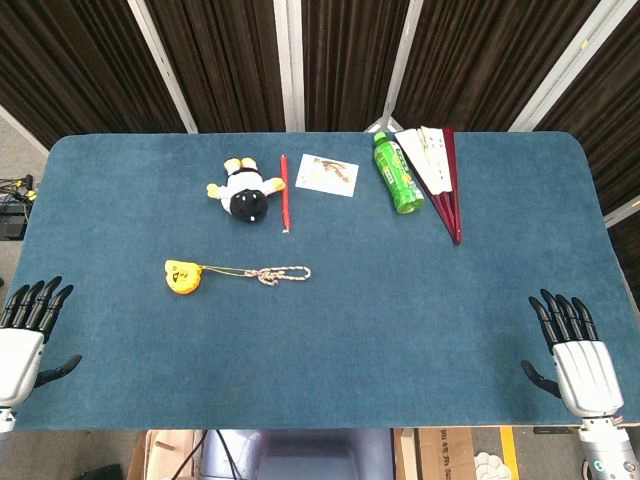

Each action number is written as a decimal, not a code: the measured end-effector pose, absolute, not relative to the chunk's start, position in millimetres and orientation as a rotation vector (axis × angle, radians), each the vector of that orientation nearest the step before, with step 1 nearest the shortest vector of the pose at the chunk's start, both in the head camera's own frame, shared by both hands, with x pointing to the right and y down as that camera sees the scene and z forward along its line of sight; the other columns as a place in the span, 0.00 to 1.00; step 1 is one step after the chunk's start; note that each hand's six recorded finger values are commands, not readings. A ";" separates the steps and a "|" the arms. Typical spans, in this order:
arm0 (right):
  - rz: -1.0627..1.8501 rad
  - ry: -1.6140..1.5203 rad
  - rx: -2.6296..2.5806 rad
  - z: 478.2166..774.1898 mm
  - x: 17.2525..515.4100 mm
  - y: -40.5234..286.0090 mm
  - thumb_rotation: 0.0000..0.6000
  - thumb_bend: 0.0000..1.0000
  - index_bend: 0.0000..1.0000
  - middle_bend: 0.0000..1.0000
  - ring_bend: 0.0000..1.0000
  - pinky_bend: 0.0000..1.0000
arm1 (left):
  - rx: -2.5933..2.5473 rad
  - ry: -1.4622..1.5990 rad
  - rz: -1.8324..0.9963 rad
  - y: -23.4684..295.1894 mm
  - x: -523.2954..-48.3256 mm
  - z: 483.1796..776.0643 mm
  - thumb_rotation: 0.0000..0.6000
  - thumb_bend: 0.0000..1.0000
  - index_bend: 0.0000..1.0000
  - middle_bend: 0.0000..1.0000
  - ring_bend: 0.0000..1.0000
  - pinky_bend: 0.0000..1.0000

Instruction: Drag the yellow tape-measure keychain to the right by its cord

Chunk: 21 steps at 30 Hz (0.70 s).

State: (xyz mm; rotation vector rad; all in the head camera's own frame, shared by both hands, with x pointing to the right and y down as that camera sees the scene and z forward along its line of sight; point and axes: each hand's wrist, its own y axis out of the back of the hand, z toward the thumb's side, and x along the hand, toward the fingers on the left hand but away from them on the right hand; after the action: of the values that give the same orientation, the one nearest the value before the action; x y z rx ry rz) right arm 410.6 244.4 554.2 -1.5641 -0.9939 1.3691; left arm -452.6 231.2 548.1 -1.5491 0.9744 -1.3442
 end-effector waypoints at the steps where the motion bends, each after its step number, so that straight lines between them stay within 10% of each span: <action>1: 1.369 -0.994 -1.565 554.3 410.3 244.4 1.00 0.24 0.00 0.00 0.00 0.00 | -1.549 0.975 -1.345 231.2 -452.9 548.1 1.00 0.00 0.00 0.00 0.00 0.00; 21: 1.316 -0.994 -1.626 555.8 398.5 243.3 1.00 0.24 0.00 0.00 0.00 0.00 | -1.544 0.981 -1.352 233.4 -456.2 544.9 1.00 0.00 0.00 0.00 0.00 0.00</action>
State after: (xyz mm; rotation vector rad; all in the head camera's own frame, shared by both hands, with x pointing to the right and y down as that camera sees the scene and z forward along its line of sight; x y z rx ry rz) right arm 398.5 243.3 555.8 -1.6259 -0.9940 1.3155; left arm -456.2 233.4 544.9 -1.5437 0.9813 -1.3524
